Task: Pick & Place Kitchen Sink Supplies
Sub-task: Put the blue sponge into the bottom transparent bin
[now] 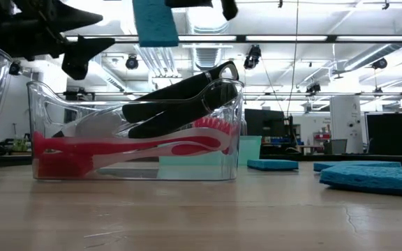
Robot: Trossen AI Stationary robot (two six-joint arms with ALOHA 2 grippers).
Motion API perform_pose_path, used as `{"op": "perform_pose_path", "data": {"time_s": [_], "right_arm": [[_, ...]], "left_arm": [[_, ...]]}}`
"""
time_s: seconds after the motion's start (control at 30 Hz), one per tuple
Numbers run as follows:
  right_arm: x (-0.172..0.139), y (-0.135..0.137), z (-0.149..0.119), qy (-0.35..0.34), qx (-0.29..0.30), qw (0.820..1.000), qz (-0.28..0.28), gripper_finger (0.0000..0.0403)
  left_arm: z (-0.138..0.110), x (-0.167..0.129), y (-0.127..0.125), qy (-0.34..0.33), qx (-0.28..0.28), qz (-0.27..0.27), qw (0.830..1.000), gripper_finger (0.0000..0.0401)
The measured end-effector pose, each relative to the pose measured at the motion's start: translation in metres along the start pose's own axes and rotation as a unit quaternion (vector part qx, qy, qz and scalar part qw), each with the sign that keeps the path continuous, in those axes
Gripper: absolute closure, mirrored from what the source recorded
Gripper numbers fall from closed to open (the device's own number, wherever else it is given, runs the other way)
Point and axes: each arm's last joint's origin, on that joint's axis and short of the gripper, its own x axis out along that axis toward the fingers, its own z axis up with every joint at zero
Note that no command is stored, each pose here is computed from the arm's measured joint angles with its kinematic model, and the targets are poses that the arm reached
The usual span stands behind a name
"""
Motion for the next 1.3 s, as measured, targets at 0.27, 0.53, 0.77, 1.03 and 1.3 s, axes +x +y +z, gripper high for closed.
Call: {"op": "perform_pose_path", "data": {"time_s": [0.27,0.53,0.77,1.03,1.3], "right_arm": [[0.013,-0.009,0.008,-0.007,0.018,1.0,-0.008,0.0394],[0.015,-0.009,0.008,-0.009,0.027,1.0,-0.002,0.0394],[0.015,-0.009,0.008,-0.01,0.027,1.0,0.0,0.0394],[0.013,-0.006,0.005,-0.002,0.02,1.0,0.002,0.0394],[0.013,-0.006,0.004,0.004,0.017,1.0,0.004,0.0394]], "left_arm": [[0.015,0.016,-0.008,-0.013,0.042,-0.01,0.999,0.0151],[0.026,0.034,-0.012,-0.009,0.046,0.013,0.999,0.0152],[0.032,0.052,-0.017,0.006,0.047,0.002,0.999,0.0152],[0.029,0.066,-0.018,0.028,0.033,0.005,0.999,0.0187],[0.027,0.069,-0.02,0.037,0.007,-0.015,0.999,0.031]]}}
